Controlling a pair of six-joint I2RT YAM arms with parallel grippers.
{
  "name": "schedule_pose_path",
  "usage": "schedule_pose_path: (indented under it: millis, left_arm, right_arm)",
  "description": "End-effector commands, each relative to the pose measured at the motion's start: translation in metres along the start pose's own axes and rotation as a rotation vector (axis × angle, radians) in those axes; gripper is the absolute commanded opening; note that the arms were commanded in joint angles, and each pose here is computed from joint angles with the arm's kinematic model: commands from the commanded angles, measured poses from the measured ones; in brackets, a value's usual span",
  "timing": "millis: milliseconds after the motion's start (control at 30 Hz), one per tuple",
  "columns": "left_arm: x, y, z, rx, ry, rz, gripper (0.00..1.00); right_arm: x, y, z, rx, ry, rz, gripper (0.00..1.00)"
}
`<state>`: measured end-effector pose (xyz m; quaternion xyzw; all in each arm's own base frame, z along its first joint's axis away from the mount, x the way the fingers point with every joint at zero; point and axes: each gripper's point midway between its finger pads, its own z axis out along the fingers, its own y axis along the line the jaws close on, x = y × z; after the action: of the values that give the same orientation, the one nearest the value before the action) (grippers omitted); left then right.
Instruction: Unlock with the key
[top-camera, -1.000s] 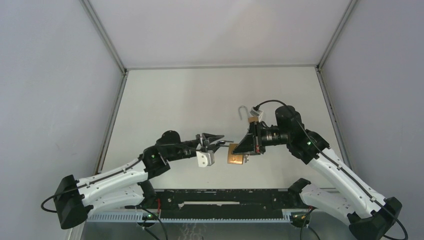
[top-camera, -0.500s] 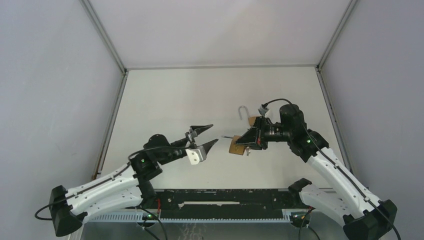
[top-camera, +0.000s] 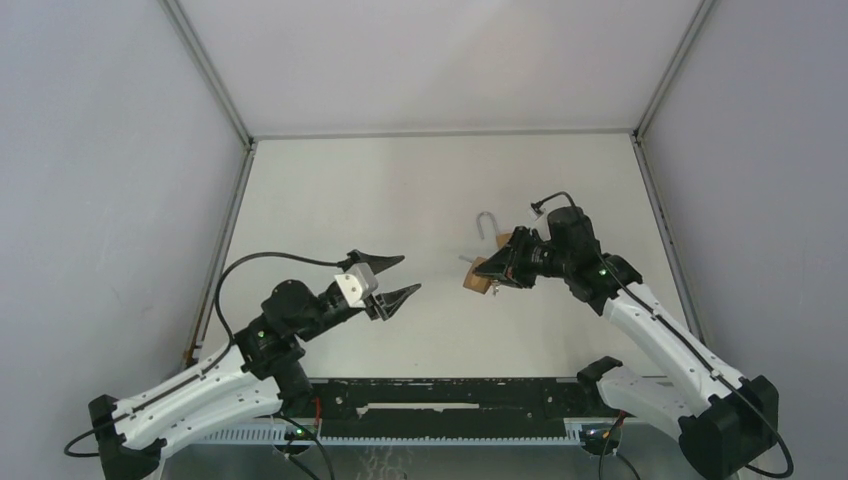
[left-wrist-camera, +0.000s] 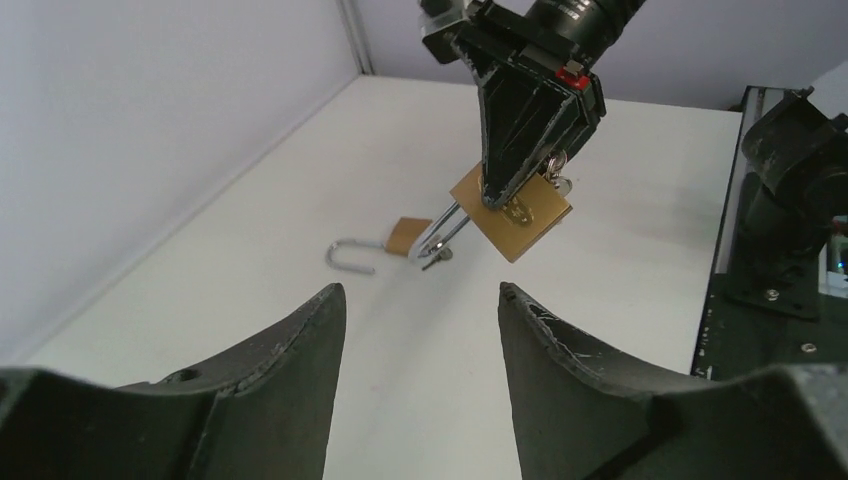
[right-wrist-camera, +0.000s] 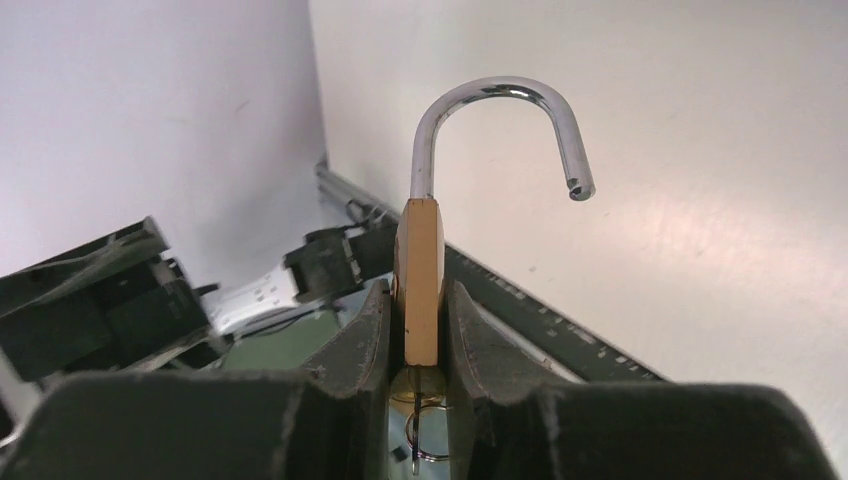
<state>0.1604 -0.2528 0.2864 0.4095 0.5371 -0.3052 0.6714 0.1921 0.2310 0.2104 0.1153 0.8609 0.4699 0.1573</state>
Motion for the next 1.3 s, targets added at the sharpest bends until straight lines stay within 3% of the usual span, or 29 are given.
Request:
schedule_pose_path:
  millis: [0, 100, 200, 300, 567, 800, 1267]
  left_arm:
    - [0.02, 0.014, -0.007, -0.146, 0.056, -0.199, 0.63]
    - [0.034, 0.022, -0.01, -0.232, 0.092, -0.289, 0.7]
    - [0.047, 0.031, -0.014, -0.318, 0.134, -0.356, 0.88]
    - [0.058, 0.04, -0.02, -0.401, 0.163, -0.394, 0.99]
    - [0.084, 0.045, -0.036, -0.503, 0.219, -0.474, 1.0]
    - [0.103, 0.045, -0.049, -0.579, 0.198, -0.568, 1.0]
    - [0.128, 0.035, -0.055, -0.585, 0.286, -0.619, 0.99]
  right_arm:
    - [-0.034, 0.006, 0.007, -0.05, -0.163, -0.149, 0.0]
    - [-0.042, -0.005, 0.016, -0.043, -0.208, -0.182, 0.0]
    - [-0.049, -0.019, 0.028, -0.02, -0.234, -0.214, 0.0]
    - [-0.052, -0.03, 0.041, 0.014, -0.245, -0.247, 0.0]
    - [-0.052, -0.061, 0.071, 0.112, -0.243, -0.282, 0.0]
    - [-0.048, -0.078, 0.092, 0.147, -0.222, -0.25, 0.0]
    - [-0.025, -0.091, 0.125, 0.158, -0.156, -0.15, 0.0]
